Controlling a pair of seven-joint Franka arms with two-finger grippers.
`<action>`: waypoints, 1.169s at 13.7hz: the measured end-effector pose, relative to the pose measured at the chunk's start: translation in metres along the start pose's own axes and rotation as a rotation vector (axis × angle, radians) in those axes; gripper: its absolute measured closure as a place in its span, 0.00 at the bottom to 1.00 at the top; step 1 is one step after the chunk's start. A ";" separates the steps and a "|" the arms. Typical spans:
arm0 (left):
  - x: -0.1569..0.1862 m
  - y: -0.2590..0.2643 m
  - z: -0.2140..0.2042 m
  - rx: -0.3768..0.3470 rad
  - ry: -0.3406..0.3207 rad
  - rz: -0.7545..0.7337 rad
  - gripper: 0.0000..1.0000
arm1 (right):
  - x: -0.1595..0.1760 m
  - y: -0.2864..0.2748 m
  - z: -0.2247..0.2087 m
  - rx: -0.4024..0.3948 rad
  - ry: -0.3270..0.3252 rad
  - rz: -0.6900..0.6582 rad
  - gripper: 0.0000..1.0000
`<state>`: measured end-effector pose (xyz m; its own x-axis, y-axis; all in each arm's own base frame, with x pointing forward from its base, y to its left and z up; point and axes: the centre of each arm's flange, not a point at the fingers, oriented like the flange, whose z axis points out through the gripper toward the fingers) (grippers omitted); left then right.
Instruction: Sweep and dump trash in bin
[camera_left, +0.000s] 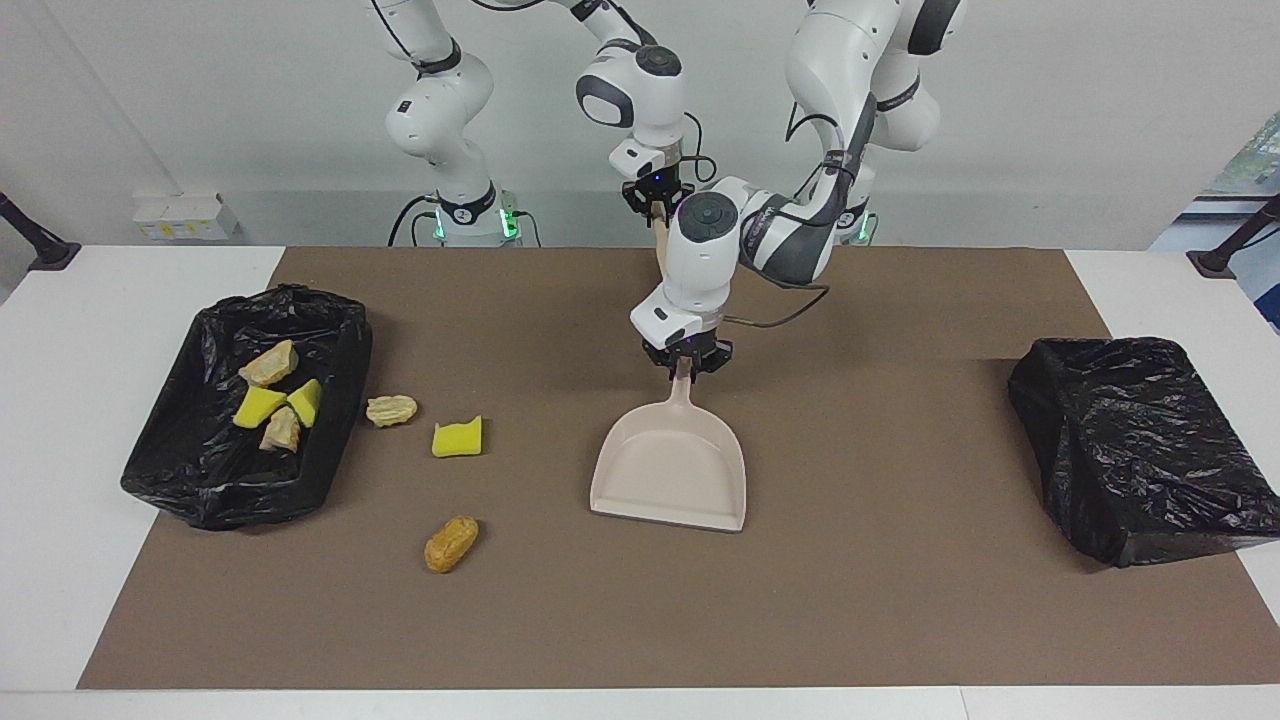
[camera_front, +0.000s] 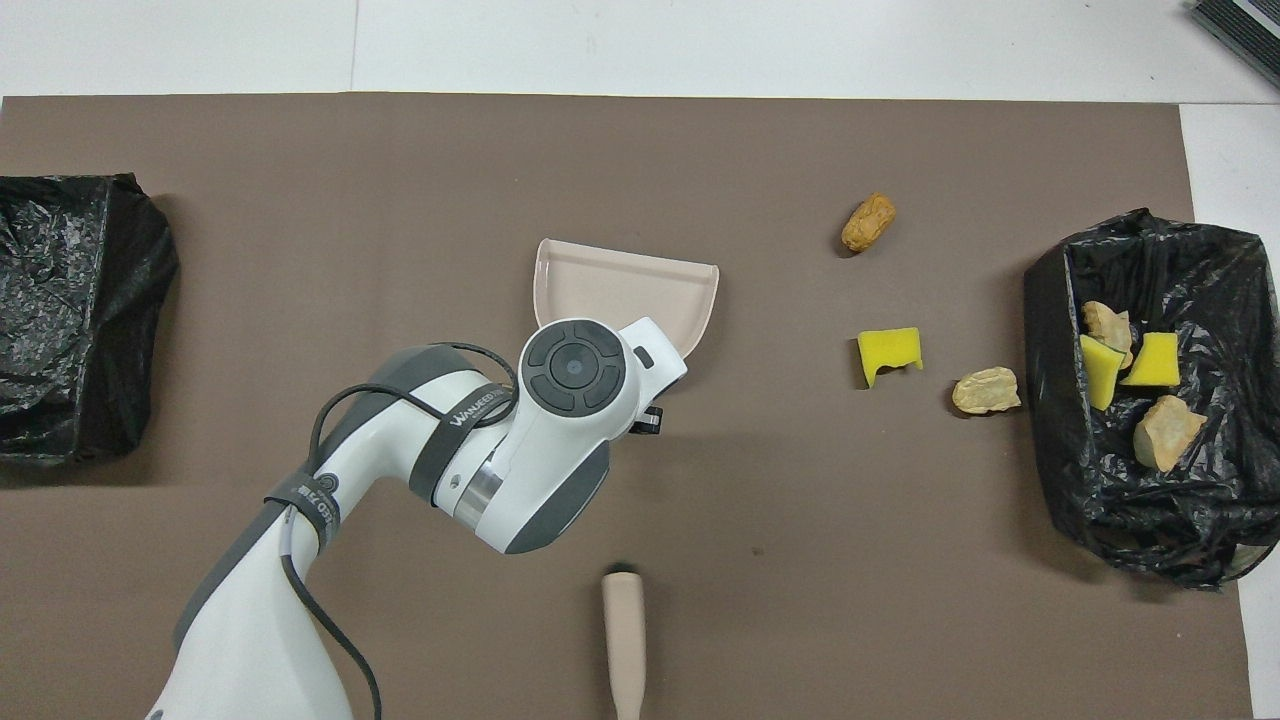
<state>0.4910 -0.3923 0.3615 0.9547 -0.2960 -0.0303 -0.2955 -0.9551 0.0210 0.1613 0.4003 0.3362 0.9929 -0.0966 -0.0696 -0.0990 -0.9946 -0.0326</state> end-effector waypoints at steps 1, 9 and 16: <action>0.003 -0.016 -0.010 0.007 -0.012 0.061 0.69 | 0.001 -0.002 -0.001 0.001 0.000 0.001 0.74; -0.014 -0.114 -0.057 0.006 -0.199 0.534 0.69 | 0.100 0.082 -0.075 -0.117 -0.096 0.084 0.74; -0.012 -0.148 -0.053 -0.014 -0.221 0.747 0.69 | 0.240 0.203 -0.096 -0.281 -0.061 0.072 0.74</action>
<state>0.5253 -0.2468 0.4117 0.4731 -0.8576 -0.2018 -0.8557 -0.5018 0.1265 0.3857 0.1716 0.4089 0.9774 -0.1728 -0.1215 -0.1382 -0.9580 0.2511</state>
